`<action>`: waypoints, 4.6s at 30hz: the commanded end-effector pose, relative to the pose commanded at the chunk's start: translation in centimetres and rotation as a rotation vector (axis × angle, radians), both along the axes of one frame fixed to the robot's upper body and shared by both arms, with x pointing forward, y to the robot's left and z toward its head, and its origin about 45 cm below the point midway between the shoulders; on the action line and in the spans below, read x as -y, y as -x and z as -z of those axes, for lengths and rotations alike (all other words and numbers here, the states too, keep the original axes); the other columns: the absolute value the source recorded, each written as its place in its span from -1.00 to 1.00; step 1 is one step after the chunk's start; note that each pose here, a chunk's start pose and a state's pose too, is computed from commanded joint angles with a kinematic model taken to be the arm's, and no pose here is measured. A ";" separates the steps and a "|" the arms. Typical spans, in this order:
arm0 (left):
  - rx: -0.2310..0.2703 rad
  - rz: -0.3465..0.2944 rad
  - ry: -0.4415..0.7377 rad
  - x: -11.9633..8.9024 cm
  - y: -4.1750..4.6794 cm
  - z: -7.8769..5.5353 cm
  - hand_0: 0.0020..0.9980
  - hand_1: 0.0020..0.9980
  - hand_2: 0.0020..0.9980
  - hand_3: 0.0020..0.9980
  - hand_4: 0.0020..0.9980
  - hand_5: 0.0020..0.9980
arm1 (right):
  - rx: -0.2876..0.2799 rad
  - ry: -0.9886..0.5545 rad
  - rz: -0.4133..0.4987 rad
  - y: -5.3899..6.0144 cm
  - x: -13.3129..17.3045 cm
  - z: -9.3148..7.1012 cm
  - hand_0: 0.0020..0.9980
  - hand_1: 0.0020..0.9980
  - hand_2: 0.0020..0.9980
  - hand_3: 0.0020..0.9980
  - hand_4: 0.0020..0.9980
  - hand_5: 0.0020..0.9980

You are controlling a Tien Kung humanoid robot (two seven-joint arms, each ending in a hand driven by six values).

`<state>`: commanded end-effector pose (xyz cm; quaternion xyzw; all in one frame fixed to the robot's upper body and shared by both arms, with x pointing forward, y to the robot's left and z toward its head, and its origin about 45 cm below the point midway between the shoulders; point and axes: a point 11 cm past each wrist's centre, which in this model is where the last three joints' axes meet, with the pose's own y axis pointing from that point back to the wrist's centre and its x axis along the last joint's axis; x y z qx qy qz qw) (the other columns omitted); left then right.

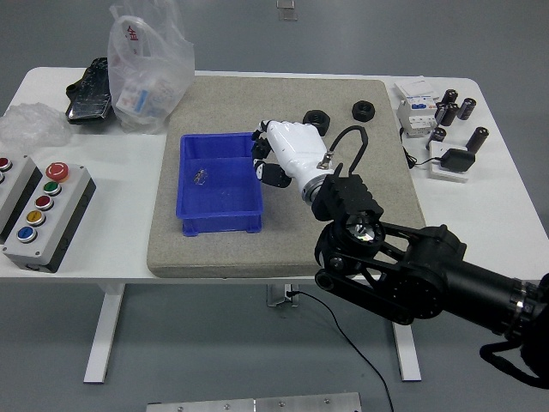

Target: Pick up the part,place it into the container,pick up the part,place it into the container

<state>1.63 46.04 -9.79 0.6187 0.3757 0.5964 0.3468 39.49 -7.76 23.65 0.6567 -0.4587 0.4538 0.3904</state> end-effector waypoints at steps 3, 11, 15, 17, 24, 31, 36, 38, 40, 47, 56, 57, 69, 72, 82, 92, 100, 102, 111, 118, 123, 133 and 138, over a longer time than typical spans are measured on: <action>-0.002 0.000 0.001 0.1 0.05 0.0 0.49 0.30 0.24 0.46 0.48 0.07 | 0.000 0.000 -0.022 0.2 -0.8 -0.2 -0.42 0.08 -0.28 0.39 -0.60 -1.00; 0.002 0.001 -0.003 -0.1 -0.18 -0.1 0.49 0.30 0.24 0.46 0.48 0.07 | -0.037 0.003 -0.079 1.2 -2.7 0.3 -0.42 0.09 -0.28 0.39 -0.59 -1.00; -0.001 0.001 -0.001 0.0 -0.10 0.0 0.49 0.30 0.24 0.47 0.49 0.08 | -0.046 0.020 -0.098 1.4 -3.2 0.5 -0.42 0.09 -0.28 0.39 -0.58 -1.00; -0.007 0.001 0.000 0.1 0.06 0.0 0.49 0.30 0.24 0.47 0.49 0.08 | -0.045 0.035 -0.104 1.3 -3.4 0.5 -0.42 0.09 -0.28 0.39 -0.58 -1.00; -0.010 0.001 0.000 0.2 0.12 0.1 0.49 0.30 0.24 0.46 0.49 0.08 | -0.082 0.088 -0.089 0.8 -3.3 2.2 -0.41 0.10 -0.28 0.39 -0.57 -1.00; -0.010 0.003 0.001 0.2 0.03 0.1 0.49 0.30 0.24 0.47 0.49 0.08 | -0.106 0.092 -0.095 1.1 -3.4 2.7 -0.40 0.11 -0.26 0.40 -0.54 -1.00; -0.003 0.007 0.002 0.2 -0.34 0.0 0.49 0.30 0.24 0.47 0.49 0.08 | -0.138 0.107 -0.098 1.2 -3.3 3.1 -0.40 0.11 -0.26 0.40 -0.54 -1.00; 0.001 0.009 0.003 0.2 -0.53 0.0 0.49 0.30 0.24 0.46 0.49 0.08 | -0.153 0.116 -0.102 1.2 -3.3 3.3 -0.37 0.15 -0.25 0.40 -0.55 -1.00; 0.005 0.012 0.004 0.2 -0.71 0.0 0.49 0.30 0.24 0.46 0.49 0.08 | -0.164 0.124 -0.107 1.3 -3.4 3.4 -0.37 0.15 -0.25 0.40 -0.55 -1.00; 0.013 0.022 0.013 0.4 -1.06 0.1 0.49 0.29 0.25 0.46 0.49 0.08 | -0.187 0.144 -0.117 1.5 -3.5 3.8 -0.38 0.16 -0.20 0.40 -0.54 -0.97; 0.009 0.022 0.012 0.4 -0.96 0.1 0.49 0.29 0.24 0.46 0.48 0.08 | -0.196 0.146 -0.118 1.6 -3.5 3.9 -0.42 0.13 -0.14 0.37 -0.01 -0.65; 0.009 0.022 0.012 0.4 -0.96 0.1 0.49 0.29 0.24 0.46 0.48 0.08 | -0.196 0.146 -0.118 1.6 -3.5 3.9 -0.42 0.13 -0.14 0.37 -0.01 -0.65; 0.013 0.030 0.015 0.4 -1.36 0.1 0.49 0.30 0.23 0.46 0.48 0.07 | -0.196 0.147 -0.116 1.6 -3.5 4.0 -0.42 0.16 0.16 0.38 0.12 -0.61; 0.011 0.029 0.015 0.5 -1.29 0.1 0.49 0.30 0.23 0.46 0.48 0.07 | -0.196 0.147 -0.114 1.5 -3.5 4.0 -0.42 0.16 0.16 0.38 0.12 -0.61; 0.010 0.030 0.015 0.5 -1.26 0.1 0.49 0.29 0.21 0.46 0.48 0.07 | -0.184 0.135 -0.103 1.4 -3.3 3.9 -0.42 0.17 0.22 0.38 0.14 -0.55; 0.011 0.033 0.016 0.5 -1.22 0.1 0.49 0.29 0.20 0.45 0.48 0.06 | -0.103 0.107 -0.076 0.7 -2.6 2.4 -0.43 0.14 0.22 0.37 0.17 -0.48; 0.000 0.029 0.020 0.9 -0.77 0.3 0.49 0.29 0.20 0.45 0.48 0.06 | 0.053 0.062 0.044 -0.9 2.1 -0.2 -0.45 0.12 0.25 0.37 0.21 -0.44; -0.001 0.028 0.019 0.9 -0.66 0.3 0.49 0.29 0.20 0.45 0.48 0.06 | 0.090 0.056 0.086 -1.3 3.6 -0.6 -0.45 0.12 0.25 0.37 0.21 -0.44; 0.006 0.033 0.018 0.9 -0.93 0.3 0.49 0.29 0.20 0.45 0.48 0.05 | 0.031 0.096 0.202 -3.0 7.3 1.2 -0.44 0.14 0.41 0.38 0.33 -0.39; 0.011 0.037 0.019 0.9 -1.15 0.3 0.49 0.29 0.20 0.45 0.48 0.06 | -0.072 0.170 0.222 -3.1 8.4 3.7 -0.42 0.19 0.49 0.45 0.56 -0.13; 0.008 0.035 0.017 0.9 -1.06 0.3 0.49 0.29 0.20 0.43 0.48 0.06 | -0.136 0.234 0.218 -2.9 9.1 5.3 -0.38 0.24 0.49 0.47 0.57 -0.11; 0.008 0.037 0.018 1.1 -1.04 0.3 0.49 0.29 0.21 0.44 0.47 0.05 | -0.180 0.257 0.230 -2.3 10.0 6.9 -0.37 0.25 0.50 0.50 0.60 -0.04; 0.009 0.038 0.018 1.0 -1.08 0.3 0.49 0.29 0.21 0.44 0.47 0.05 | -0.203 0.250 0.247 -2.2 10.6 7.5 -0.37 0.25 0.50 0.50 0.60 -0.04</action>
